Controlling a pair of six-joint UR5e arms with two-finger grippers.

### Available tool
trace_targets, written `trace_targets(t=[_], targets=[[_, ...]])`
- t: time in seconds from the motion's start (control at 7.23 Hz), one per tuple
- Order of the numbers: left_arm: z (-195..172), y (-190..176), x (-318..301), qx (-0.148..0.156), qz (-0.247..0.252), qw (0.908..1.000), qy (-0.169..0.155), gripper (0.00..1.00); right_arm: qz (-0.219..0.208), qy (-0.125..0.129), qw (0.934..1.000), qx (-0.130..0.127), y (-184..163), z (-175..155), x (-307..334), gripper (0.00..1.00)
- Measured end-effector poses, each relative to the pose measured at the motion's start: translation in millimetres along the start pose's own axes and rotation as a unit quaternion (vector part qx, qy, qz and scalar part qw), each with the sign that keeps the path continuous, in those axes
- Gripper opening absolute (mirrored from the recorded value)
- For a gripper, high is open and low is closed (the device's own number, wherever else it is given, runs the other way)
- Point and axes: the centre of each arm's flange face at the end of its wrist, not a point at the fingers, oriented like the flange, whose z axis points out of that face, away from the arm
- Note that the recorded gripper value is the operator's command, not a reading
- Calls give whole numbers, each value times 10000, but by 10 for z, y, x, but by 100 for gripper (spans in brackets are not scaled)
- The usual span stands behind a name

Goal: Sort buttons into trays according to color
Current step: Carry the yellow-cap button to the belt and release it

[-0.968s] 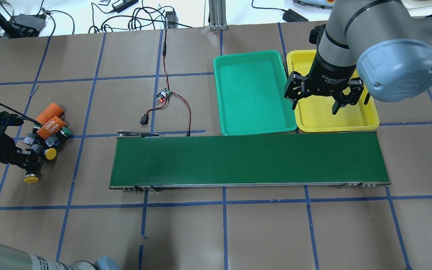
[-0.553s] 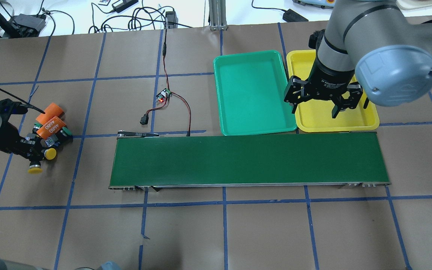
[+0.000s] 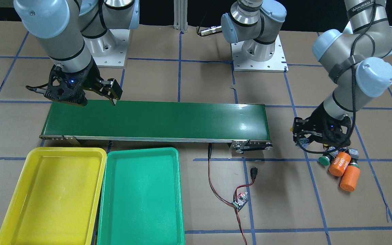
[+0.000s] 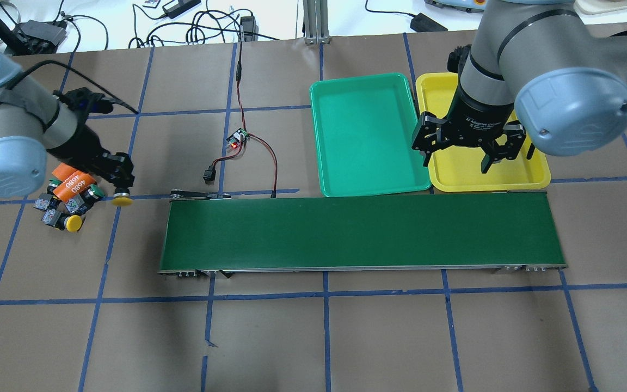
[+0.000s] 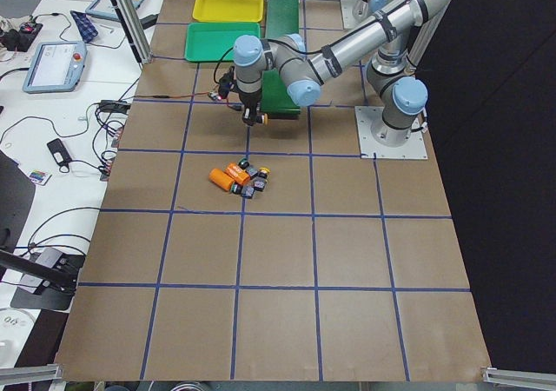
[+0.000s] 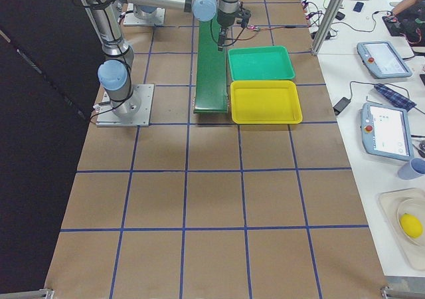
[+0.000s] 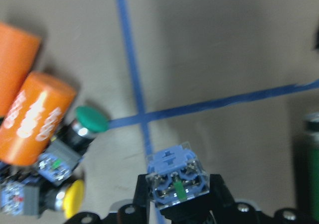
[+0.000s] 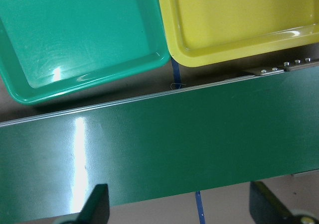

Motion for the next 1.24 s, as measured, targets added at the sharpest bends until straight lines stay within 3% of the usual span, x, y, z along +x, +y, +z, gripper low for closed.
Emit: trace_targets(t=[0.55,0.69,0.83,0.97,1.24], targets=[[270,82,943,-337,169,9991,201,0,1,18,10000,-5,60,10,19,100],[311,105,1033,-393,228,9987,214,7,3,64,10000,6,68,10,33,100],[340,137,1094,-439,266,9984,222,72,3,127,9999,15,74,15,49,100],[375,172,1129,-489,269,9982,230,99,1,161,9999,13,82,25,55,100],[444,227,1169,-574,221,9978,234,100,-7,178,9998,6,86,33,57,100]])
